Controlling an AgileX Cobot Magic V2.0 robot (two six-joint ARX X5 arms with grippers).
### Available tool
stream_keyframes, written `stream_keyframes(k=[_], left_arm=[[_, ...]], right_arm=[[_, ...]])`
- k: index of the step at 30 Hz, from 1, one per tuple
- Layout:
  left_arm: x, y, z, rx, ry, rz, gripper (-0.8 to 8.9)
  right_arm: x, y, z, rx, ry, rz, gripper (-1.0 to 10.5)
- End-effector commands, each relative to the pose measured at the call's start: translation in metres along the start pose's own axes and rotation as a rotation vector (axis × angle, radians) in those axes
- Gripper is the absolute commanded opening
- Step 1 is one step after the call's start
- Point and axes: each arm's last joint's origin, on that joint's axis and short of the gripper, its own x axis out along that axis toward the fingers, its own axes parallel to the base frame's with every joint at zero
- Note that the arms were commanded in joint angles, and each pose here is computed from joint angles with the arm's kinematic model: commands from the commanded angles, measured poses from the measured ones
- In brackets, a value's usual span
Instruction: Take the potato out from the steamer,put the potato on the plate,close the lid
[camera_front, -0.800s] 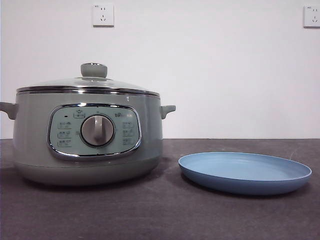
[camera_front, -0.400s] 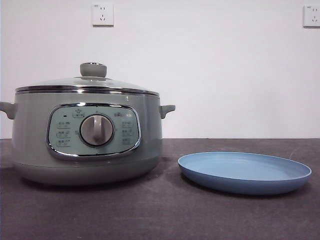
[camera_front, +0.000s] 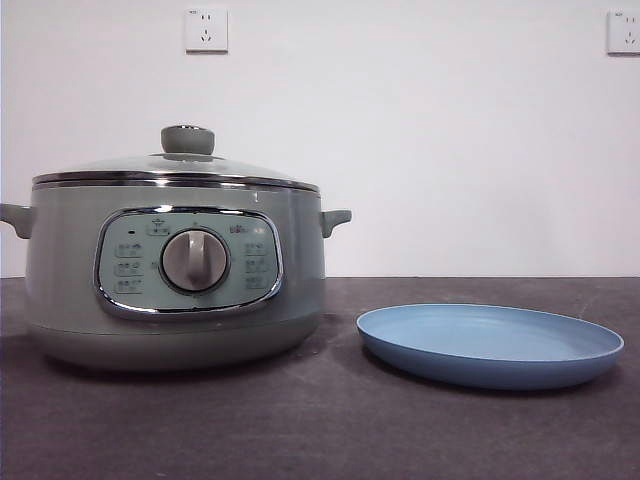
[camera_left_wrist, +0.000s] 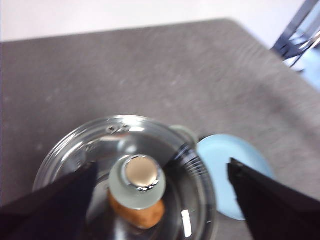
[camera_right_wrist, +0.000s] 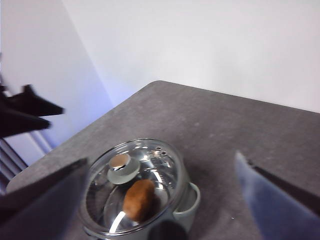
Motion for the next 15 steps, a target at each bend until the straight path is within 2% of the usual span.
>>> stream_keyframes(k=[1, 8, 15], left_arm=[[0.019, -0.003, -0.001, 0.024, 0.043, 0.03, 4.53], [0.071, -0.007, -0.011, 0.045, 0.183, 0.05, 4.53], [0.116, -0.005, -0.026, 0.073, 0.313, 0.116, 4.53]], right_arm=[[0.001, 0.002, 0.002, -0.02, -0.005, 0.006, 5.4], [0.001, 0.002, -0.001, 0.004, 0.022, 0.007, 5.4], [0.0, 0.002, -0.006, 0.032, 0.06, 0.007, 5.4]])
